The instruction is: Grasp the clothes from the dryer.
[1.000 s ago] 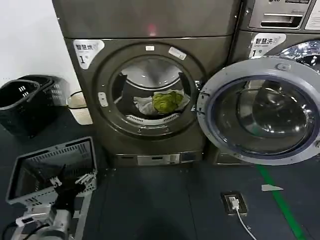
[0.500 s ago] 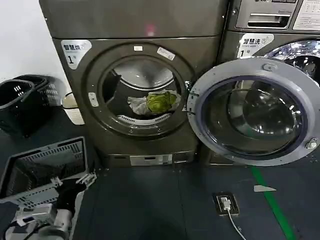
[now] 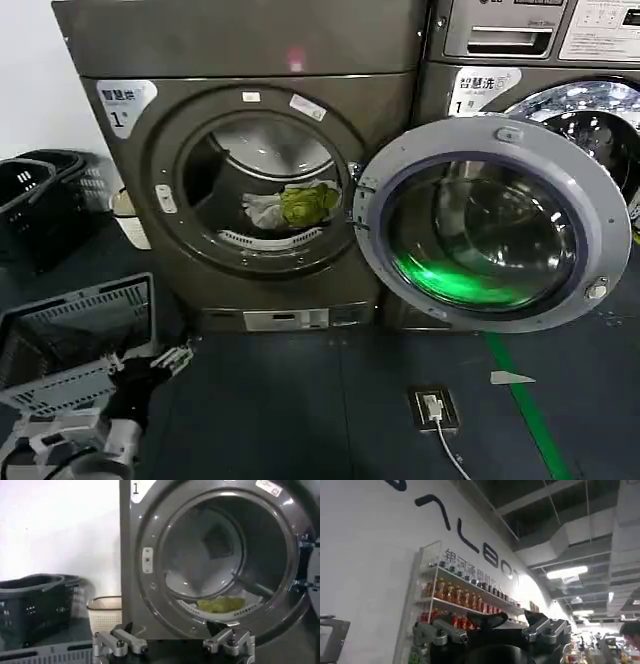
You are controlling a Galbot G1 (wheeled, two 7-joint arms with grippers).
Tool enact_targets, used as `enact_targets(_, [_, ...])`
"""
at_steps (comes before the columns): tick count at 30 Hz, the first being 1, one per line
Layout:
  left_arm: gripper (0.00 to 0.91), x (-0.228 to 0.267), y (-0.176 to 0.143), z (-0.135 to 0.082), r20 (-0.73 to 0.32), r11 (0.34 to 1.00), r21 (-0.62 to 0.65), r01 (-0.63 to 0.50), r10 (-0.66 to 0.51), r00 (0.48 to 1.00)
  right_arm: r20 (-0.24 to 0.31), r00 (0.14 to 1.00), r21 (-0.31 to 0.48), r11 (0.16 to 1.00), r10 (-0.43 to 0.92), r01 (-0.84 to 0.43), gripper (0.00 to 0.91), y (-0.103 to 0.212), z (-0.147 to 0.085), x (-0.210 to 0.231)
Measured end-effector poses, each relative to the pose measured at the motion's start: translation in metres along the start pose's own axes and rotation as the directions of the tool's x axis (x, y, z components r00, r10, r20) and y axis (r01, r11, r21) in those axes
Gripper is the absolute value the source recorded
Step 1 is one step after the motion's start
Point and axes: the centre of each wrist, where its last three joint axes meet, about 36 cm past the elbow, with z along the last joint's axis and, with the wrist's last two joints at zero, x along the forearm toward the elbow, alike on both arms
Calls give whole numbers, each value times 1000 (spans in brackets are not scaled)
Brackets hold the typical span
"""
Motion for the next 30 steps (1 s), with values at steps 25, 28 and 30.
enact_targets(25, [907, -3, 0, -3, 18, 1000, -6, 2, -2, 1000, 77, 995, -23, 997, -70, 72, 907, 4, 4, -1])
enact_targets(28, [907, -2, 1, -3, 19, 1000, -2, -1, 1, 1000, 78, 994, -28, 996, -78, 80, 907, 6, 4, -1])
enact_targets(30, [907, -2, 1, -3, 19, 1000, -2, -3, 3, 1000, 79, 994, -28, 996, -80, 83, 907, 6, 4, 0])
